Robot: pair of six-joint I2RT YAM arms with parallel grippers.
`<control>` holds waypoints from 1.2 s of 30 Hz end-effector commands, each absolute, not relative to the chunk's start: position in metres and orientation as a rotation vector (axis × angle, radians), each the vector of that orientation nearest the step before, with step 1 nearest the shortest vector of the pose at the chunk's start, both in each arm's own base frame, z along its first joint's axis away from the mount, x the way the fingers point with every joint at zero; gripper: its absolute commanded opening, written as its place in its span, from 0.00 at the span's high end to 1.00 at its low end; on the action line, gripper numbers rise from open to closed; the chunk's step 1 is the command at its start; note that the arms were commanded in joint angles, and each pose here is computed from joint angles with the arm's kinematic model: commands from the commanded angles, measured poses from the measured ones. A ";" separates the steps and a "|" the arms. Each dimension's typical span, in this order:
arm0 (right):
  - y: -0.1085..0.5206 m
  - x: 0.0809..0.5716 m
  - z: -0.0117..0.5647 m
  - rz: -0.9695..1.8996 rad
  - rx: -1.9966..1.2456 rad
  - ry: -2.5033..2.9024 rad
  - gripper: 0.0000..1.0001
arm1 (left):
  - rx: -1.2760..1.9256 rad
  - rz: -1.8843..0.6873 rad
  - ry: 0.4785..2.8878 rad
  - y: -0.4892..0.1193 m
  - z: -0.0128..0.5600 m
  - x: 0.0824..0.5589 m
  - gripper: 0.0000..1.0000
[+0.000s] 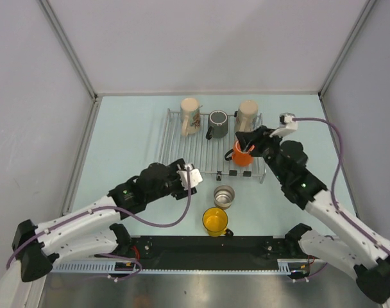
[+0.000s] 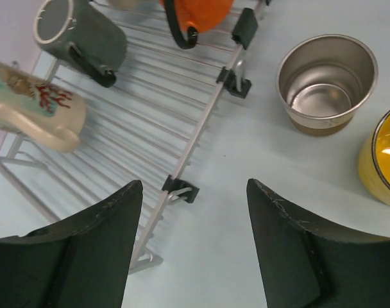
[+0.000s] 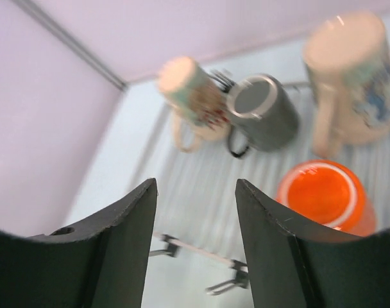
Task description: Load the cups into the dish rack
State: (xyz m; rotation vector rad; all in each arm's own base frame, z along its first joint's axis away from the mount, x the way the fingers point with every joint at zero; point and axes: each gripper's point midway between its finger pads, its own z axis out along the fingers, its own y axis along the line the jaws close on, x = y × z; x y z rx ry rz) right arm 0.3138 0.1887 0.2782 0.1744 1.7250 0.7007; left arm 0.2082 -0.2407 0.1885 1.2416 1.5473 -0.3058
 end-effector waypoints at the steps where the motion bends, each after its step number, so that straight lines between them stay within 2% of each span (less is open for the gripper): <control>1: 0.187 0.272 0.326 0.781 0.089 1.600 0.42 | 1.319 -0.241 1.517 -0.258 0.181 0.203 0.29; 11: 0.181 0.253 0.291 0.766 0.081 1.645 0.43 | 1.544 -0.295 1.521 -0.298 0.140 0.163 0.29; 26: 0.168 0.252 0.273 0.720 0.084 1.667 0.43 | 1.627 -0.437 1.501 -0.314 0.152 0.128 0.27; 36: 0.166 0.252 0.270 0.719 0.084 1.670 0.43 | 1.769 -0.391 1.618 -0.317 0.094 0.123 0.26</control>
